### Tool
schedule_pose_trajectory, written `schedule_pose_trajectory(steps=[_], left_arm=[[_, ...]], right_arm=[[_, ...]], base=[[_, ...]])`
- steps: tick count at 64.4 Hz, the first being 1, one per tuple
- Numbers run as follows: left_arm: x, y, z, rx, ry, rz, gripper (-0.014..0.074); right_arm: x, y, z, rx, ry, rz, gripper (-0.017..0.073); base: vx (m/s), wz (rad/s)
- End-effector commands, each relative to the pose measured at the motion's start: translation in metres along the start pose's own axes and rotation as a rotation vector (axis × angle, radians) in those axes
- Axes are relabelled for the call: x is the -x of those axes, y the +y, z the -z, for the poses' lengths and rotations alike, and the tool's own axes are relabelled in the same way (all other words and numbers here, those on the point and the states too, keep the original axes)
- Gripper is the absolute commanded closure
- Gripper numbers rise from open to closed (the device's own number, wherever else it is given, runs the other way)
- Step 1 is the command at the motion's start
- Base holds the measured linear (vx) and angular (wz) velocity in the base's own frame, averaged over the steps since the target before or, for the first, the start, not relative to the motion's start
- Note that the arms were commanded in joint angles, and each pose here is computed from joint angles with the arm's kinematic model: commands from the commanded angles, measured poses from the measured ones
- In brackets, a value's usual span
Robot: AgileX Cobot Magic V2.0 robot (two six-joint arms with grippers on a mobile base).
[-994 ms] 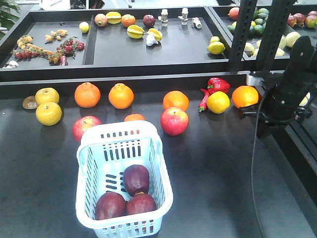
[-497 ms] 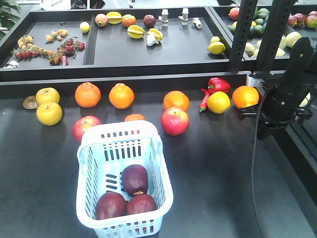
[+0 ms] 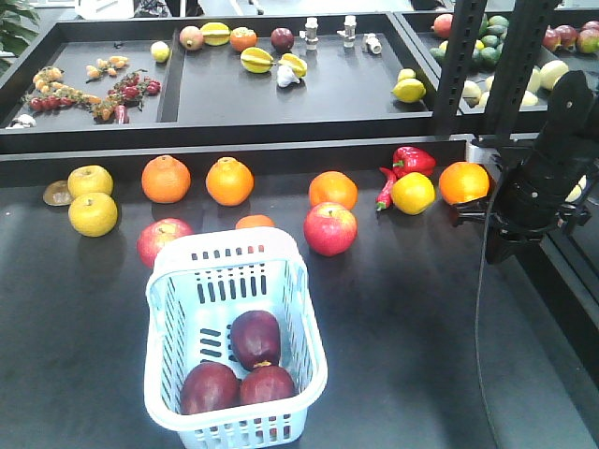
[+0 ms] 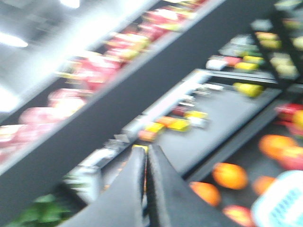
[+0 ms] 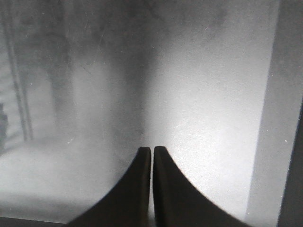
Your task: Pick three apples into basket with both arms
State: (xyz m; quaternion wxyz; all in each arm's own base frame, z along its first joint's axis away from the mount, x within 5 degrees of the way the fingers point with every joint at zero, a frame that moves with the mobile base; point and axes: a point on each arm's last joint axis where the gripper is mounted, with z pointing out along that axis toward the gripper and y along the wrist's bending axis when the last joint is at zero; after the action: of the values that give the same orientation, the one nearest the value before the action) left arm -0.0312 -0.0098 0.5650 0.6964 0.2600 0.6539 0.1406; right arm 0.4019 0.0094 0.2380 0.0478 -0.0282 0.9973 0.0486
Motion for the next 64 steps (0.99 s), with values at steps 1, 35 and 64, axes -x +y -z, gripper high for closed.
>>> schedule_pose_trajectory(steps=[1, 35, 64], left_arm=[[-0.009, -0.006, 0.003, 0.113, -0.062, -0.004, 0.0600], [-0.223, -0.116, -0.079, 0.259, -0.066, 0.331, 0.0600], [-0.305, -0.163, -0.076, 0.303, -0.043, 0.470, 0.0600]], right_arm=[[-0.007, 0.003, 0.031, 0.005, -0.030, 0.005, 0.0568], [-0.007, 0.003, 0.031, 0.005, -0.030, 0.007, 0.0568], [-0.007, 0.003, 0.031, 0.005, -0.028, 0.007, 0.0568]], base=[[0.00, 0.00], [0.00, 0.00], [0.00, 0.00]])
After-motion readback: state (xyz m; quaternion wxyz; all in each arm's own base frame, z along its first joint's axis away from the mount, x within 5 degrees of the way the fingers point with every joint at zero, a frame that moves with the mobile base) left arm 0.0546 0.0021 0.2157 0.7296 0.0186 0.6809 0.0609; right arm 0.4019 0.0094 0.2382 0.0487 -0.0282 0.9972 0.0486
